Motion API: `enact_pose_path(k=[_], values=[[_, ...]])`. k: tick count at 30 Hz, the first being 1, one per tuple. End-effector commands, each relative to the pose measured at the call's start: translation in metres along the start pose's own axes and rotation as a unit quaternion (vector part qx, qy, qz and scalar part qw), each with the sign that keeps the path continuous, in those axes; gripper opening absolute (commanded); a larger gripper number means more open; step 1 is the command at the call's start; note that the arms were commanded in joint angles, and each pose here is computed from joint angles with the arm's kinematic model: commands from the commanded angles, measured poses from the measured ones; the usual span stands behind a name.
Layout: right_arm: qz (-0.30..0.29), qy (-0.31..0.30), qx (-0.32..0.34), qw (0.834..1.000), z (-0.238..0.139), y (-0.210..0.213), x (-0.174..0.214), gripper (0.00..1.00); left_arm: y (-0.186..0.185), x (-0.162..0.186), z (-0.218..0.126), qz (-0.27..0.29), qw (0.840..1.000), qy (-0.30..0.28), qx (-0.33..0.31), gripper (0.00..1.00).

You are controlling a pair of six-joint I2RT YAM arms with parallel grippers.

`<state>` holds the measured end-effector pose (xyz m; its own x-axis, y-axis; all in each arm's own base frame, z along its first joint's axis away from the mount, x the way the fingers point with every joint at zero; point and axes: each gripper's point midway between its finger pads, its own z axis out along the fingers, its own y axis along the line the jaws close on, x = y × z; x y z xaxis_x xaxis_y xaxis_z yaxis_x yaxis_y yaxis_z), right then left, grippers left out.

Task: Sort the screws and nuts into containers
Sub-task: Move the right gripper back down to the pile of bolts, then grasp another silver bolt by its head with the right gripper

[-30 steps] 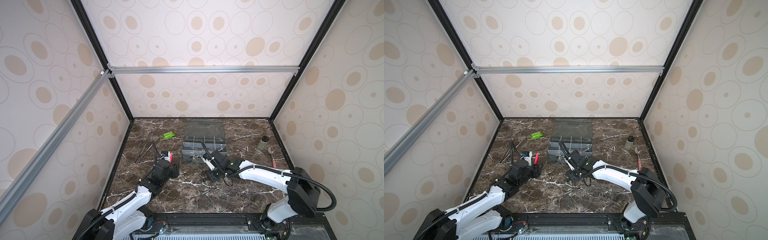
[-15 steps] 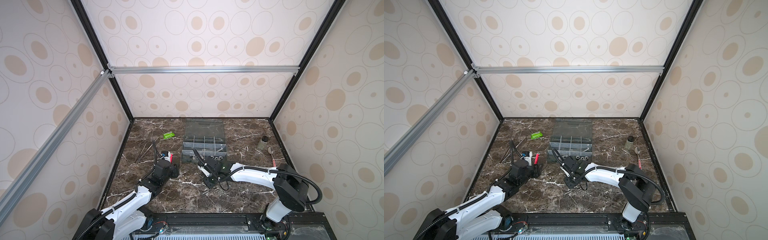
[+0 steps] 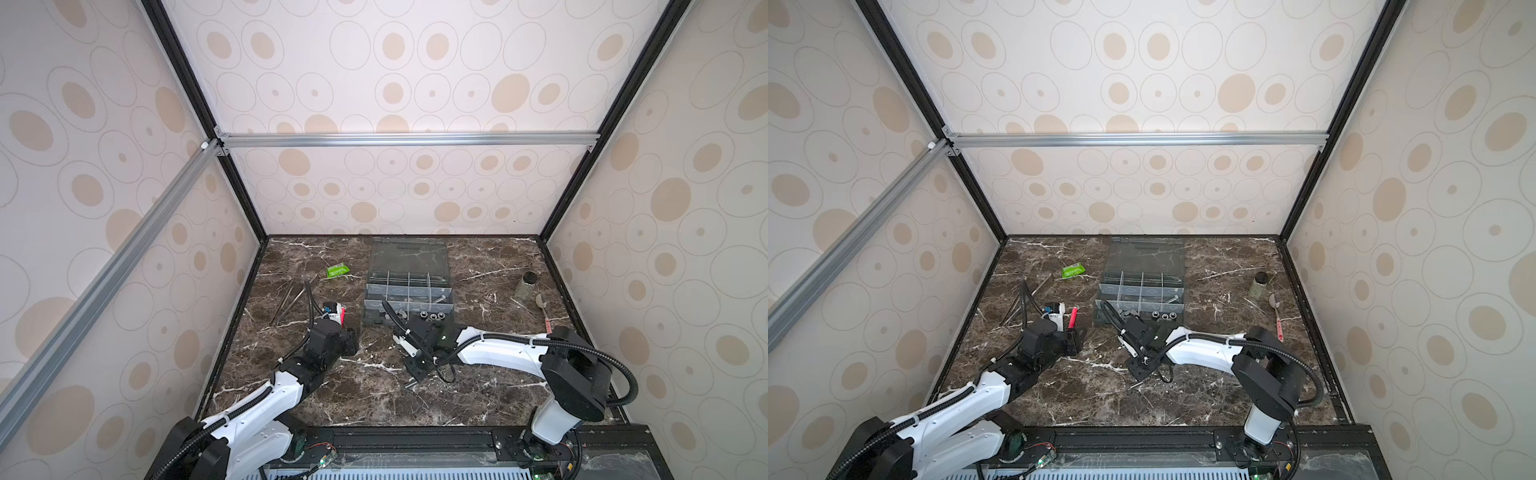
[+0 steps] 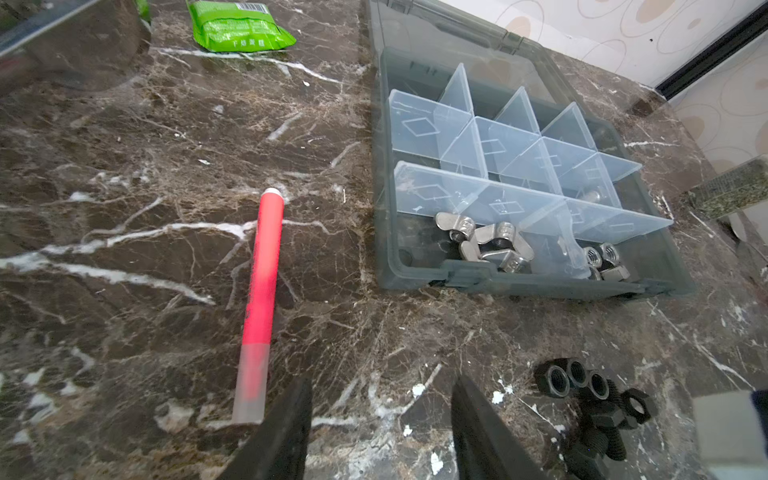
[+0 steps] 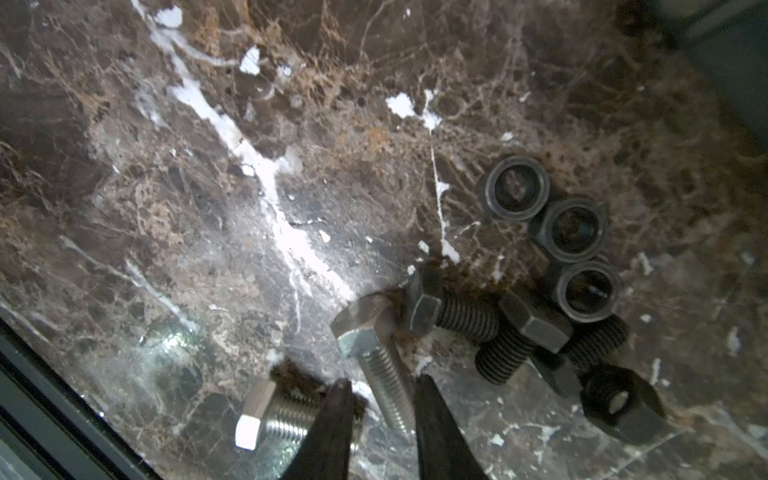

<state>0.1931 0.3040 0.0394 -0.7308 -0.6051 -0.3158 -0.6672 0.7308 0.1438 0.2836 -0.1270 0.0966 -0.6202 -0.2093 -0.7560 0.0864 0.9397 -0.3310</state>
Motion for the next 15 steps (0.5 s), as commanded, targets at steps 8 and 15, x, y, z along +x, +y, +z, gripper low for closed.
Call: enact_pose_path(k=[8,15], values=[[-0.009,0.019,0.005,1.0,0.0057,0.004,0.0023,0.29,-0.0089,-0.0241,-0.003,-0.012,0.999,-0.029,0.011,0.54],[-0.013,0.024,0.01,1.0,0.0085,0.0032,0.0018,0.29,-0.0087,-0.0239,-0.0032,-0.012,0.999,-0.03,0.01,0.54]])
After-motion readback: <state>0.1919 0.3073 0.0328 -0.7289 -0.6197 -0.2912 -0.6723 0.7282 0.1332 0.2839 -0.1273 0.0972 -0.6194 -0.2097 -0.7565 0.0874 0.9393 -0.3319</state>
